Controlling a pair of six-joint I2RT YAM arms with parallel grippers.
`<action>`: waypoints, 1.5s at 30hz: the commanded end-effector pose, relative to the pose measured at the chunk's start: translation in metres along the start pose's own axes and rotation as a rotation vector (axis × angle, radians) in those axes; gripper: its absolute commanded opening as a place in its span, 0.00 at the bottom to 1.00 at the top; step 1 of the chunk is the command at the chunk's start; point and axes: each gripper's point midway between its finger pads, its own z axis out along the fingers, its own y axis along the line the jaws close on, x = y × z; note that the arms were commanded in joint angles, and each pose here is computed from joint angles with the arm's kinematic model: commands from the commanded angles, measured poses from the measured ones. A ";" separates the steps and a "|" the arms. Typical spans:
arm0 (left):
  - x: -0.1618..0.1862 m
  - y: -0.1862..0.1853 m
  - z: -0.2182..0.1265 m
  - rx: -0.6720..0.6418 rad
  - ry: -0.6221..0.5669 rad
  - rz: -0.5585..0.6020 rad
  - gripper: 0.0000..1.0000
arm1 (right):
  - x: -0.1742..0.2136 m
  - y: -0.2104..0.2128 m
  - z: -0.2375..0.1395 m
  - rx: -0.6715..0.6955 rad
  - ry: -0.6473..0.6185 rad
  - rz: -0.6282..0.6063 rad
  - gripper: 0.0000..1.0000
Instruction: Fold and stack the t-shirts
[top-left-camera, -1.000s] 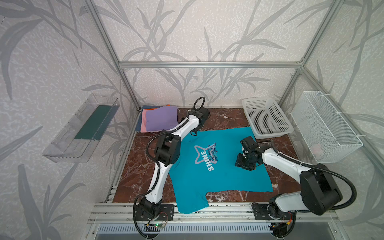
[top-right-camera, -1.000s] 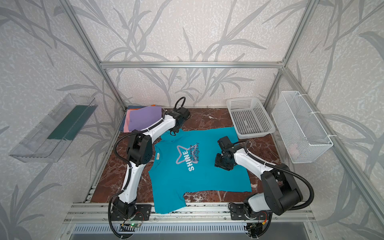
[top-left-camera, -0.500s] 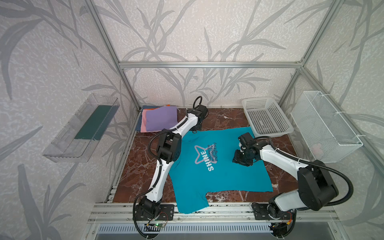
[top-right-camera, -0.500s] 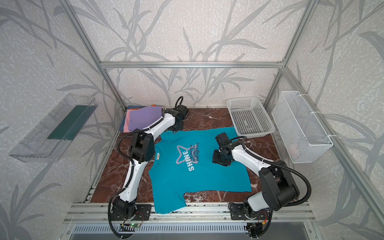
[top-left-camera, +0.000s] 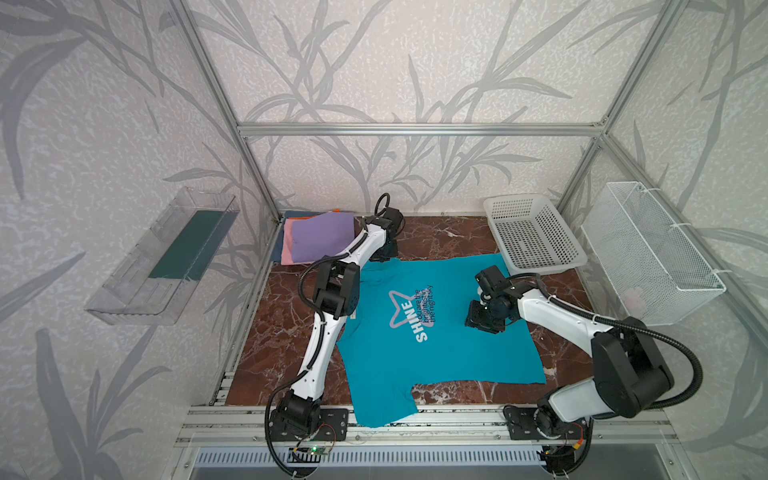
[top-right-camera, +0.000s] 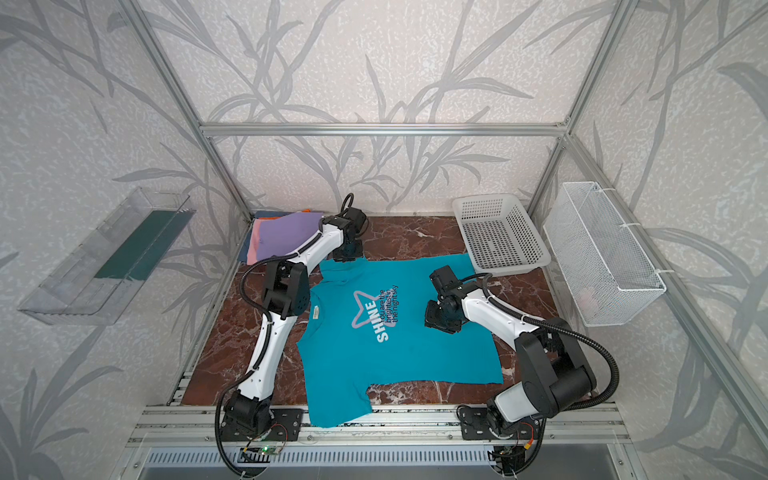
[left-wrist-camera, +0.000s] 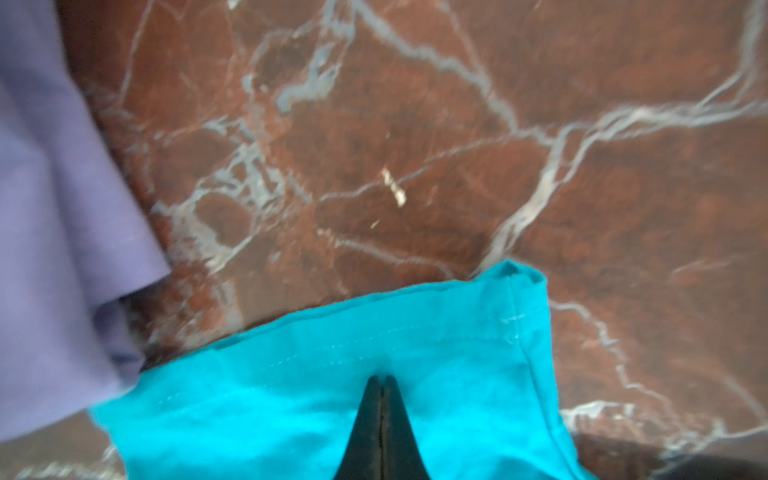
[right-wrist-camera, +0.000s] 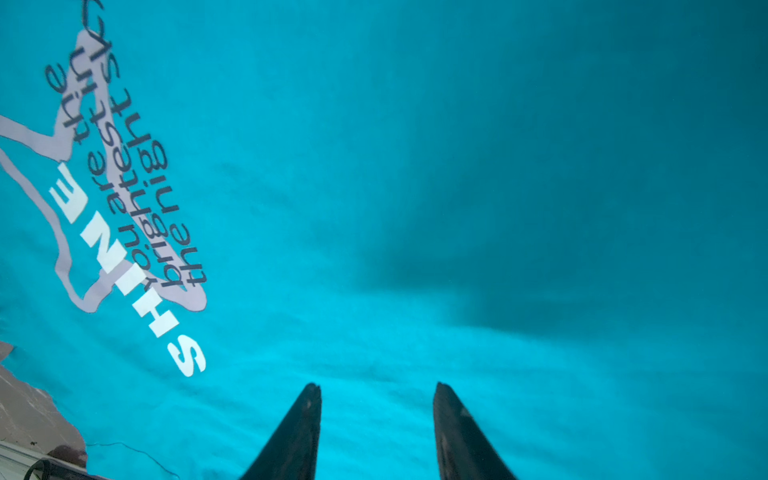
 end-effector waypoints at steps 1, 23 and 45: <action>0.011 -0.011 0.039 0.084 0.073 -0.048 0.00 | -0.001 0.001 -0.003 0.018 0.007 0.002 0.46; -0.087 -0.044 -0.031 0.406 -0.167 -0.046 0.52 | -0.108 0.007 -0.037 0.163 -0.149 -0.048 0.46; -0.075 0.052 0.013 0.113 -0.092 -0.097 0.68 | -0.211 -0.035 0.012 0.327 -0.073 -0.005 0.45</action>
